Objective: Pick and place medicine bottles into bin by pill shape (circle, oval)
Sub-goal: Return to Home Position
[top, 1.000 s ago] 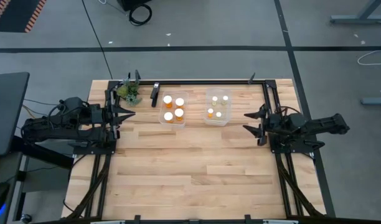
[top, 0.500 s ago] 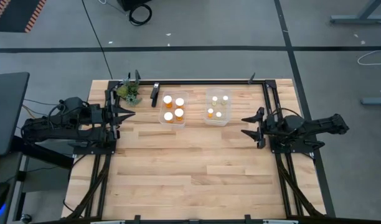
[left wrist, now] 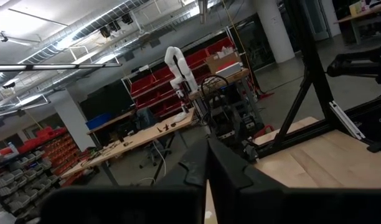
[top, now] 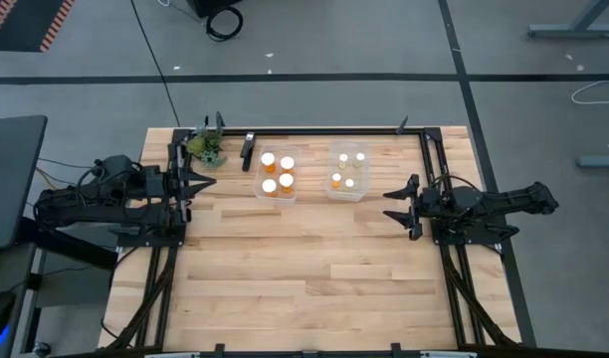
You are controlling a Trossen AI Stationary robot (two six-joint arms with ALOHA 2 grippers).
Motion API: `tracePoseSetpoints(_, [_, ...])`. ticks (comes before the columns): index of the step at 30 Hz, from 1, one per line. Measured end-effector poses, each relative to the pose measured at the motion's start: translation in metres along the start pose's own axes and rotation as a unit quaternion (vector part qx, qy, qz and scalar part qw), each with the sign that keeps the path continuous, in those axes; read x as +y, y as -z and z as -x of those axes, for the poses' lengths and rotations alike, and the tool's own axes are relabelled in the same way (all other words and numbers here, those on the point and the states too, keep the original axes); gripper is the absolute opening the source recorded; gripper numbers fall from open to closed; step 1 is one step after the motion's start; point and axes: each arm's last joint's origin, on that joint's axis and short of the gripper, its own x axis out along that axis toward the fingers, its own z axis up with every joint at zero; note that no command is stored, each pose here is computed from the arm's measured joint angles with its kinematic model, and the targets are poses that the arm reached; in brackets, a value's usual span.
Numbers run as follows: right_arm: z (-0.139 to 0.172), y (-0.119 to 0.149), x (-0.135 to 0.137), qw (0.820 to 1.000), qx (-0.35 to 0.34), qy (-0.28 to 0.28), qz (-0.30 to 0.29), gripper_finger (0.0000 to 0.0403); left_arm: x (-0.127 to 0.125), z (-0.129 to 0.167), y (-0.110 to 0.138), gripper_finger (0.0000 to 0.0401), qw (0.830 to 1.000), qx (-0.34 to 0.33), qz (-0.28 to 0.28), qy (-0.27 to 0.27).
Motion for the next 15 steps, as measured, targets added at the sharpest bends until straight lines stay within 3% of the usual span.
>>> tracePoseSetpoints(12, [0.0, -0.0002, 0.0, 1.0, -0.001, 0.001, -0.012, 0.0255, 0.001, -0.0001, -0.0024, 0.0011, 1.0, -0.013, 0.007, -0.004])
tracePoseSetpoints(15, [0.0, -0.0002, 0.0, 1.0, -0.001, 0.001, -0.012, 0.0255, -0.0007, -0.0033, -0.0015, 0.0006, 1.0, -0.016, 0.02, 0.018])
